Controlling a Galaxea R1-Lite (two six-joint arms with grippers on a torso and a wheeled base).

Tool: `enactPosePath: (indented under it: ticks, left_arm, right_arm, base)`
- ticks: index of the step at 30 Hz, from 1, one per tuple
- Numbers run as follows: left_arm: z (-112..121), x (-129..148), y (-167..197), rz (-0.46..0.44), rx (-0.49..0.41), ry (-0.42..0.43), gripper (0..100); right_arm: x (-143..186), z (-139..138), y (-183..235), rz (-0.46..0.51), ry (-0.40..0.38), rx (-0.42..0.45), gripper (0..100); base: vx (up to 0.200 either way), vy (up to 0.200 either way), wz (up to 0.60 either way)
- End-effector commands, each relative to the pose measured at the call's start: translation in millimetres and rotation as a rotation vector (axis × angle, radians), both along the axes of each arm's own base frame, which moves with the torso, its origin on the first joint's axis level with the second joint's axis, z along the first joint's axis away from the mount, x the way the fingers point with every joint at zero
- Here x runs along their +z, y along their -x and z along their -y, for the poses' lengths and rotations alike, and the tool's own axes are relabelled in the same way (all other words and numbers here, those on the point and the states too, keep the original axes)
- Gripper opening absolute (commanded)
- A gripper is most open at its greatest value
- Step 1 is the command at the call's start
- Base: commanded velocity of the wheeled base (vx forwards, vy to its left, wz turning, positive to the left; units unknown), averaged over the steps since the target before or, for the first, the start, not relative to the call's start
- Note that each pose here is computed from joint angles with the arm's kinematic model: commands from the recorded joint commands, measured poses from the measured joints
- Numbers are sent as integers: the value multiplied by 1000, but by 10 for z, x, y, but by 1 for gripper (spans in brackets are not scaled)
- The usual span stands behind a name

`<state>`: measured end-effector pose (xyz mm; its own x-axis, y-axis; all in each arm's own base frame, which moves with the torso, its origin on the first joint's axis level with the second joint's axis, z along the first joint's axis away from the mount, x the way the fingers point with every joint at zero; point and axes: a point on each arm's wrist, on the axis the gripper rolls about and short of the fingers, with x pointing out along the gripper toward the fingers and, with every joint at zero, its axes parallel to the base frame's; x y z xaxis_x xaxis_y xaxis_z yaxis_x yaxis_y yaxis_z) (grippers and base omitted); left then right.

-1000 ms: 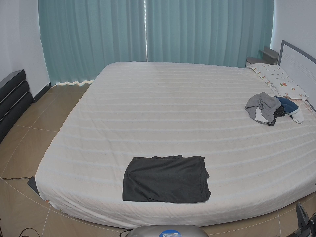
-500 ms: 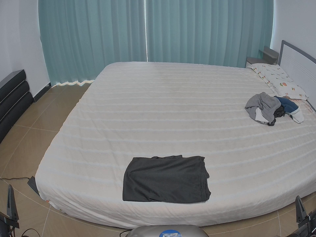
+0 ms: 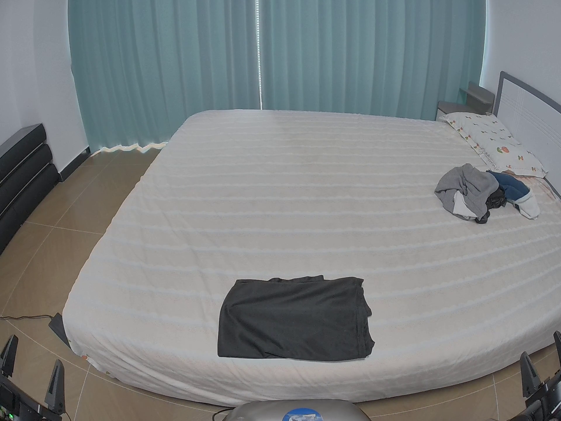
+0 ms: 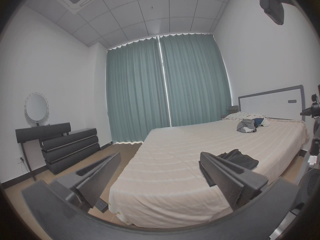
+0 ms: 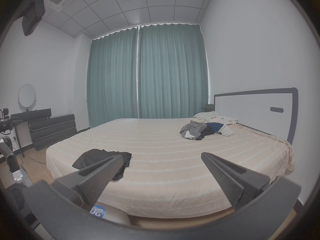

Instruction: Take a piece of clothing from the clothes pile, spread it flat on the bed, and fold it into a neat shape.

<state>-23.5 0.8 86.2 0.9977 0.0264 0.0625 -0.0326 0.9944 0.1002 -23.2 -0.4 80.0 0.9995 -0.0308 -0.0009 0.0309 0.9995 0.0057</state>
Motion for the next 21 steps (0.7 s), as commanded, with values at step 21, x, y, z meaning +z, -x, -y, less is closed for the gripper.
enactPosePath:
  ticks: [21]
  left_arm:
    - [-6,-76,-6,-27,20,117,100]
  right_arm:
    - [-45,-1,-3,-2,6,5,100]
  base:
    - [0,0,0]
